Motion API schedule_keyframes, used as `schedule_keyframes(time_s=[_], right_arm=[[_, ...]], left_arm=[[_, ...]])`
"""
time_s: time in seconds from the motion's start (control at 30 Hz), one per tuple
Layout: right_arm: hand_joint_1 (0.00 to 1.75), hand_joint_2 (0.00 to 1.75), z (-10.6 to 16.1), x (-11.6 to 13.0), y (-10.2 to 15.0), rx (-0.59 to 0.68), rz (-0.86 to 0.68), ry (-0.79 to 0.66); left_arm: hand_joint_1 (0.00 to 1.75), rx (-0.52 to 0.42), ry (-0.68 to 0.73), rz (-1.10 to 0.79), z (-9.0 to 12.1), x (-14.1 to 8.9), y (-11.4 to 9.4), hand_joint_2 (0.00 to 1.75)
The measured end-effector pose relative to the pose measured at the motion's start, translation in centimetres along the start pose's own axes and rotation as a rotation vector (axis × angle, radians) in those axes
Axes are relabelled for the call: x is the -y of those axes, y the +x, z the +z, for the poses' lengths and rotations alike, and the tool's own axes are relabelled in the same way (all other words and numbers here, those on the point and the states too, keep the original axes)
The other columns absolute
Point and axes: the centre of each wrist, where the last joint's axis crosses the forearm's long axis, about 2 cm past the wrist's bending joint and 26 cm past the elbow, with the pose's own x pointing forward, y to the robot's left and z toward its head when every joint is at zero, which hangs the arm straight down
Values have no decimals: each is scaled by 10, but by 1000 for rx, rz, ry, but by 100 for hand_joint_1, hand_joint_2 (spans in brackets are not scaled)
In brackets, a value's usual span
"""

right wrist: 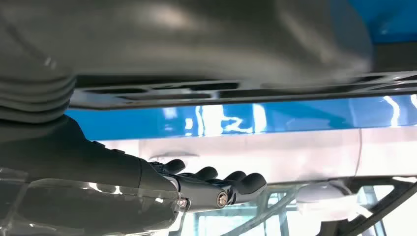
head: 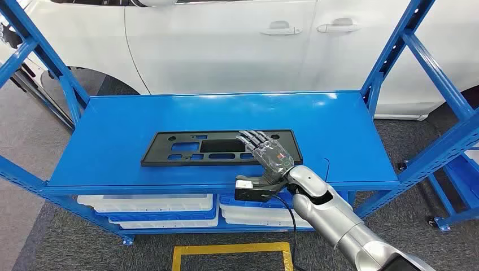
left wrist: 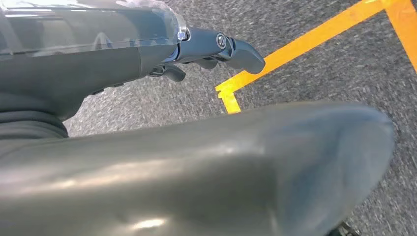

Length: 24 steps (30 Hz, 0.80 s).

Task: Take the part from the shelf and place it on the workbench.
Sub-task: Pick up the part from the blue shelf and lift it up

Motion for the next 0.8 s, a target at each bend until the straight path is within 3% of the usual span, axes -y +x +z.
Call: schedule_keyframes(time_s=[0.03,0.07,0.13,0.27,0.4,0.8], right_arm=[[0,116,0,0,0,1,-5,1],[0,87,0,-1,0,3,-9,2],[0,0,0,-1,-1,6,-24,2],[0,0,0,-1,-3,2,-33,6],[0,175,1,-3,-4,1,-34,15],[0,175,-6,3,-5,27,17,25]], left_arm=[[0,-1,-1,1,0,0,-1,0],[0,-1,-1,1,0,0,-1,0],[0,-2,-2,2,0,1,-2,0],[0,0,-3,4,0,1,-1,0],[0,-1,-5,5,0,1,-2,0],[0,1,-5,12,0,1,-1,0]])
